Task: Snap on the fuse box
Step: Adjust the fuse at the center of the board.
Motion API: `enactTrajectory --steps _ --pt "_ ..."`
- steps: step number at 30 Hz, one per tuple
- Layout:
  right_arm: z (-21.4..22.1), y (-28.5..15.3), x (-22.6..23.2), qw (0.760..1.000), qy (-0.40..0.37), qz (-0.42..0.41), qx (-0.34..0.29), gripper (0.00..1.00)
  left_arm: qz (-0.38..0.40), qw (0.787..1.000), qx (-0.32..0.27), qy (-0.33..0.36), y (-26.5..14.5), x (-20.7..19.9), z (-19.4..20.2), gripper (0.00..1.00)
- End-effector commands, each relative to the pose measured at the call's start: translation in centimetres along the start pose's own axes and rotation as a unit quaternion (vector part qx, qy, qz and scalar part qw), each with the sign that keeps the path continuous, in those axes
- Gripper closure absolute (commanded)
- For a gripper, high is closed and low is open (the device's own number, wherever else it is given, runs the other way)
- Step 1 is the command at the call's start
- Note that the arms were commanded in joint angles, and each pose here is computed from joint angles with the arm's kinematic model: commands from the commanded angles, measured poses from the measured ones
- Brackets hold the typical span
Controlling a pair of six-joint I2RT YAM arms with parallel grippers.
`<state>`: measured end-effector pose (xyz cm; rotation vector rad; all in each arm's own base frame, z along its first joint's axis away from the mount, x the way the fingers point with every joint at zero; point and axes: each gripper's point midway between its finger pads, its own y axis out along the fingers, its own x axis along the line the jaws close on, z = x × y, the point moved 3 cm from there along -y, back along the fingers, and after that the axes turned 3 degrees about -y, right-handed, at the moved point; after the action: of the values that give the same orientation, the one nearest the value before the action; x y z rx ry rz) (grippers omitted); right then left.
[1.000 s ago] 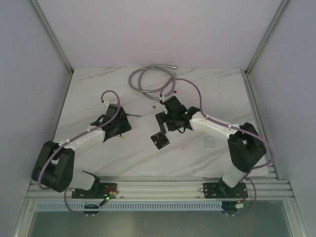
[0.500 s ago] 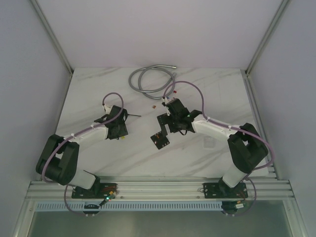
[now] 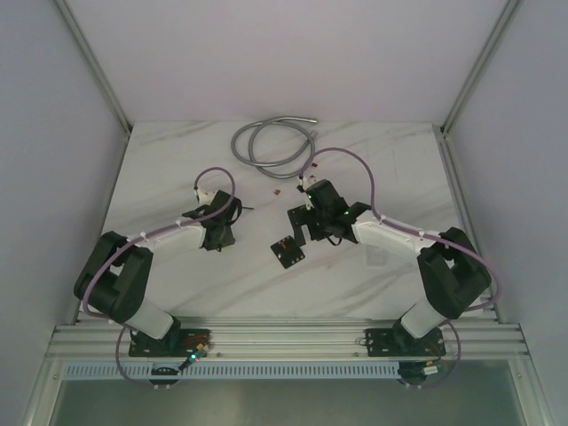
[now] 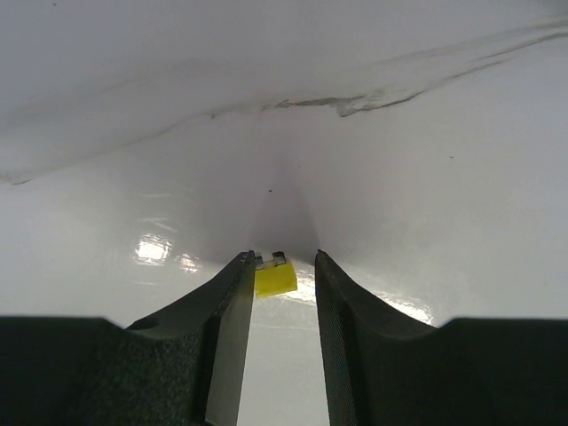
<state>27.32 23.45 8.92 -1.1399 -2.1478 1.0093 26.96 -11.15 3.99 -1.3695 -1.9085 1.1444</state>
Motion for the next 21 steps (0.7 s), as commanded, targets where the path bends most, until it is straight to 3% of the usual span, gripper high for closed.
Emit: enactTrajectory --steps 1,21 --pt "-0.4 -0.6 -0.2 1.000 -0.002 -0.004 -0.021 0.01 -0.043 0.998 0.037 0.019 0.1 1.3 2.4 0.57" --pt "-0.3 -1.1 -0.1 0.999 -0.004 -0.014 -0.032 0.01 -0.052 0.998 0.017 0.042 -0.9 1.8 2.3 0.55"
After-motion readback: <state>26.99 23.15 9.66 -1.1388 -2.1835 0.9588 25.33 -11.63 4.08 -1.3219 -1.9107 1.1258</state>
